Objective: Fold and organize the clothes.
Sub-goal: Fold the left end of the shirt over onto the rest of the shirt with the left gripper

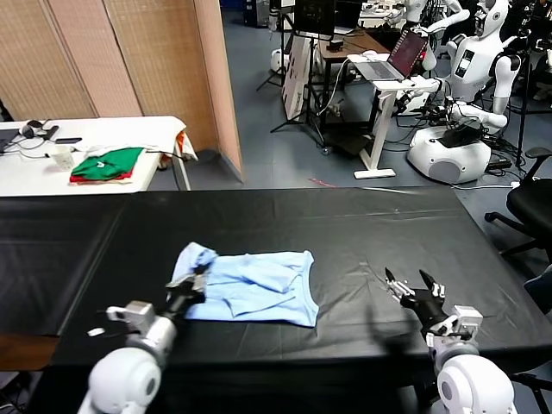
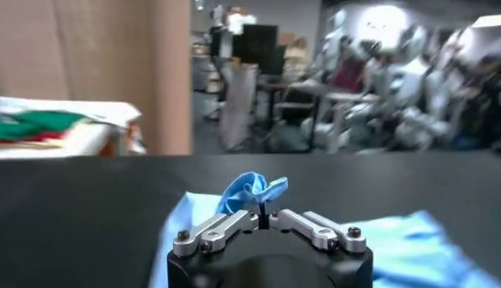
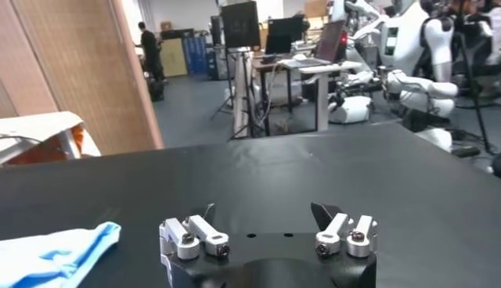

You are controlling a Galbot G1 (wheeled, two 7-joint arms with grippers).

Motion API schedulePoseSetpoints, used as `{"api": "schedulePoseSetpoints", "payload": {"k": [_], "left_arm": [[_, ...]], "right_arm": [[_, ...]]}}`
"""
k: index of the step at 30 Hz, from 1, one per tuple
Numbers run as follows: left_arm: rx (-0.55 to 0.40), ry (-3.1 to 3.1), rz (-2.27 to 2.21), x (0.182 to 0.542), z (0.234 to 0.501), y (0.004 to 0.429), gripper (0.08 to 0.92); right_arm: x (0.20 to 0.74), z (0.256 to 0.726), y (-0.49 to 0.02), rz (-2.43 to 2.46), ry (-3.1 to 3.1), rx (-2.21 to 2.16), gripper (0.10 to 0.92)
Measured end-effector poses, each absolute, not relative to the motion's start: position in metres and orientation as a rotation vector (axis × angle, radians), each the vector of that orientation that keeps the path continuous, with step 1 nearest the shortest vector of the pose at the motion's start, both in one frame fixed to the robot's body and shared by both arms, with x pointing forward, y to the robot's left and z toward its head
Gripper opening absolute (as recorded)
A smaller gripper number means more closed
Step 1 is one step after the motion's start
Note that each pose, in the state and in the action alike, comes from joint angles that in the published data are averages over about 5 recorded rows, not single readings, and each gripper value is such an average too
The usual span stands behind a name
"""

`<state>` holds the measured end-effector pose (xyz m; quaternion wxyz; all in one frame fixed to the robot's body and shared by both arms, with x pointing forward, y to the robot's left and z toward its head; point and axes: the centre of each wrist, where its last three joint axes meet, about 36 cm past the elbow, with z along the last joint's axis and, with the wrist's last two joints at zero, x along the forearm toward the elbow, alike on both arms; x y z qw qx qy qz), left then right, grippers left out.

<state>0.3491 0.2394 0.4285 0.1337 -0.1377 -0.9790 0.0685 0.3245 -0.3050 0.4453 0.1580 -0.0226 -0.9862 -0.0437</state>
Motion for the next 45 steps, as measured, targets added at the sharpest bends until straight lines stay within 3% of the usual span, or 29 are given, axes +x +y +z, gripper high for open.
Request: {"api": "schedulePoseSetpoints", "payload": {"k": [16, 34, 37, 45], "left_arm": [[-0.655, -2.723, 0.380, 0.357, 0.417, 0.157, 0.171], [-0.639, -2.720, 0.314, 0.366, 0.385, 0.120, 0.176], [-0.653, -2.708, 0.351, 0.363, 0.385, 0.116, 0.269], [-0.656, -2.606, 0.731, 0.361, 0.398, 0.106, 0.765]], "right_arm": [[0.324, 0.442, -0.304, -0.107, -2.814, -0.073, 0.907], [0.324, 0.438, -0.294, -0.076, -2.798, -0.016, 0.907], [0.325, 0.437, -0.293, -0.068, -2.795, 0.014, 0.907], [0.328, 0.434, -0.289, -0.023, -2.774, 0.129, 0.907]]}}
